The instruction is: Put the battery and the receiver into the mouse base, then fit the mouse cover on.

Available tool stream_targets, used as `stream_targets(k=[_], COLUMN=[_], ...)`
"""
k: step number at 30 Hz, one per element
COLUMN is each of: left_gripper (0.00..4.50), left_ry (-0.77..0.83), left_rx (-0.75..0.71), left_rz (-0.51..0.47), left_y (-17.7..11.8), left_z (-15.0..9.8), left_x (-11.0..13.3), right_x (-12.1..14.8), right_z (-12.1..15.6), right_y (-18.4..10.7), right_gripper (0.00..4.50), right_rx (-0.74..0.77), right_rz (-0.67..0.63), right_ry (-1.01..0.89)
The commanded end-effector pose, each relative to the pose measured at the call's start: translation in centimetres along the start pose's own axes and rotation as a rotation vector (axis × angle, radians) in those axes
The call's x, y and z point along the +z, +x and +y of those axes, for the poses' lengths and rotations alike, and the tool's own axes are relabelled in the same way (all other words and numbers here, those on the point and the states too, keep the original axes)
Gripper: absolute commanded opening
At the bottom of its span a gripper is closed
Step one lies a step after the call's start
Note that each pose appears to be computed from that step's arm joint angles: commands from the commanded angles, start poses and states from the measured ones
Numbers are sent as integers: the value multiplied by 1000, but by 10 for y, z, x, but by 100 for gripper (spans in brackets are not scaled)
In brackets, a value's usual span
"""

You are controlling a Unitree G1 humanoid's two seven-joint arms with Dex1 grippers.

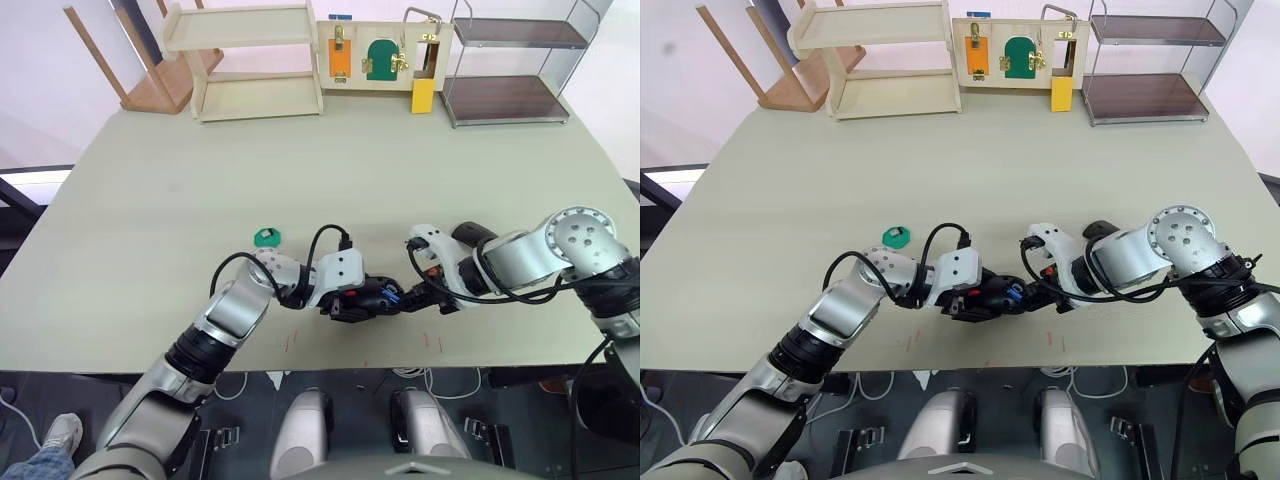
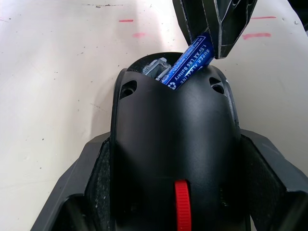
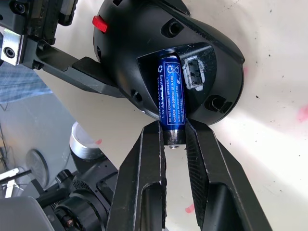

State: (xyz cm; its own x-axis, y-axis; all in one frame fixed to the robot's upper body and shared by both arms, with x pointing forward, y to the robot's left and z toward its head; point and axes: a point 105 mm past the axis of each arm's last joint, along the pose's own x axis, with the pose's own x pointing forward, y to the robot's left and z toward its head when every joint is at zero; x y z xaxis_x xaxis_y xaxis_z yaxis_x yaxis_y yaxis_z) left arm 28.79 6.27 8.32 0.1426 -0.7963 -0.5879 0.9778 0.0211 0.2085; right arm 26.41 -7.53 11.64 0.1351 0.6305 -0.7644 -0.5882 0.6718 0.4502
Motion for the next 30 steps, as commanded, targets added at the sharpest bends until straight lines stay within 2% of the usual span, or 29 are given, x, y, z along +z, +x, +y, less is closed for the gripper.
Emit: stream_targets(k=[1,5,7,9,11,12,14,15,24,30], left_gripper=[291,291,291,291,291,291,291,291,291,291], left_ry=[-22,-23,-22,-23,-26,-28,-29,-29,-32,-31], left_rx=[-35,-40,-41,-40,-39,-38,-40,-42,-43,-42], left_rz=[39,40,39,39,37,37,37,37,38,40], left_y=[8,9,9,9,10,10,10,10,11,11], left_z=[-9,-11,-11,-11,-12,-12,-12,-13,-13,-14], left_x=[-10,-10,-10,-10,-10,-10,-10,-10,-11,-11], right_x=[5,6,6,5,4,4,3,3,0,1], right_z=[14,17,19,21,24,25,24,24,16,17], right_y=[-2,-3,-4,-4,-5,-6,-6,-7,-14,-21], right_gripper=[11,11,113,176,288,323,430,444,444,444], right_rx=[47,55,66,79,87,90,88,86,38,18], right_rz=[-25,-30,-32,-34,-34,-34,-34,-34,-30,-72], right_ry=[-33,-43,-51,-59,-74,-77,-80,-80,-81,-136])
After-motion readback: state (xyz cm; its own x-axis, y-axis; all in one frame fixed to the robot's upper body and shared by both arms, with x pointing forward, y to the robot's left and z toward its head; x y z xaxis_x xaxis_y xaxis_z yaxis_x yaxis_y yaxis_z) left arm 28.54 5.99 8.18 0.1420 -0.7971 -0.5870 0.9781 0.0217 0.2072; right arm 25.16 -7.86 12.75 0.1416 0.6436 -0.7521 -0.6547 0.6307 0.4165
